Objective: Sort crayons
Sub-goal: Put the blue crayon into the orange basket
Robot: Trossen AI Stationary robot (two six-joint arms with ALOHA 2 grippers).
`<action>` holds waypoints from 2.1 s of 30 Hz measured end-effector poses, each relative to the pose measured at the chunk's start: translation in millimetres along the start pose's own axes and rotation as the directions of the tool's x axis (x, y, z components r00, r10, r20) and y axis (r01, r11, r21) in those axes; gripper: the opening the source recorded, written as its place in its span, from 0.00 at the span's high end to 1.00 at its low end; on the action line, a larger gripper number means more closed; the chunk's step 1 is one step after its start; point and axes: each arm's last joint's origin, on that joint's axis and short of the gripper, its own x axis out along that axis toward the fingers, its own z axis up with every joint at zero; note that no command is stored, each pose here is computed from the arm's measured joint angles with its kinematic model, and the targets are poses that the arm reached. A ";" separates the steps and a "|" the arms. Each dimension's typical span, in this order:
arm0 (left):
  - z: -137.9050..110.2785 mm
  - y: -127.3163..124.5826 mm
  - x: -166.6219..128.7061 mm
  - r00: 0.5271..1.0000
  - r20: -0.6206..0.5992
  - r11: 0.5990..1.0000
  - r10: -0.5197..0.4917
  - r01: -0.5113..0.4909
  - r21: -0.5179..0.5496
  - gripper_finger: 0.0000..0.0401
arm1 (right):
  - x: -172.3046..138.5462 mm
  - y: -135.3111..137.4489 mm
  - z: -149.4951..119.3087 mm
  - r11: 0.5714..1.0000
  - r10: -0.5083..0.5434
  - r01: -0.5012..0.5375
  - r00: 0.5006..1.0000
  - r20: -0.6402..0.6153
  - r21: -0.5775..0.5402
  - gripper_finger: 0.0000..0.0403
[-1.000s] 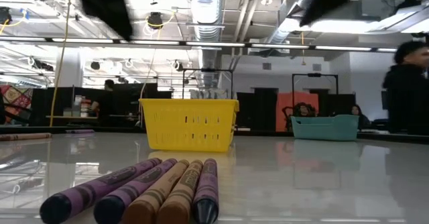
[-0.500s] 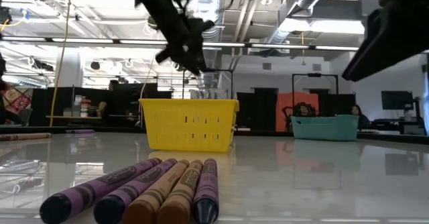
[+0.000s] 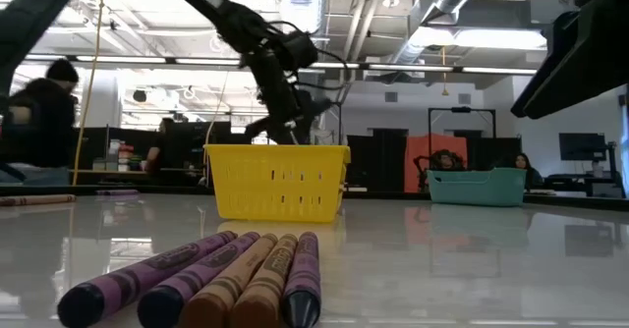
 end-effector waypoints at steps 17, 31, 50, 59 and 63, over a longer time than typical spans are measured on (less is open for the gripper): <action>37.4 18.3 60.6 0.974 -0.173 0.989 0.144 -0.148 -0.010 0.73 | 0.0 0.3 0.1 1.000 0.001 -0.001 1.000 0.002 0.001 0.55; 40.5 35.6 69.5 0.976 -0.178 0.986 0.125 -0.142 -0.083 0.73 | 0.1 -0.1 0.6 1.000 -0.012 0.012 1.000 0.018 -0.003 0.55; 26.7 46.8 89.2 0.946 -0.291 0.982 0.146 -0.173 -0.072 0.73 | -2.9 2.5 -0.3 1.000 -0.008 0.009 0.999 0.044 -0.015 0.55; 32.4 44.6 87.4 0.936 -0.296 0.981 0.190 -0.194 0.015 0.73 | -4.6 3.3 -1.4 1.000 -0.004 0.005 0.999 0.046 -0.022 0.55; 46.8 34.4 73.8 0.944 -0.278 0.984 0.175 -0.155 0.091 0.73 | -4.6 2.8 -1.8 1.000 -0.008 0.009 0.999 0.044 -0.029 0.55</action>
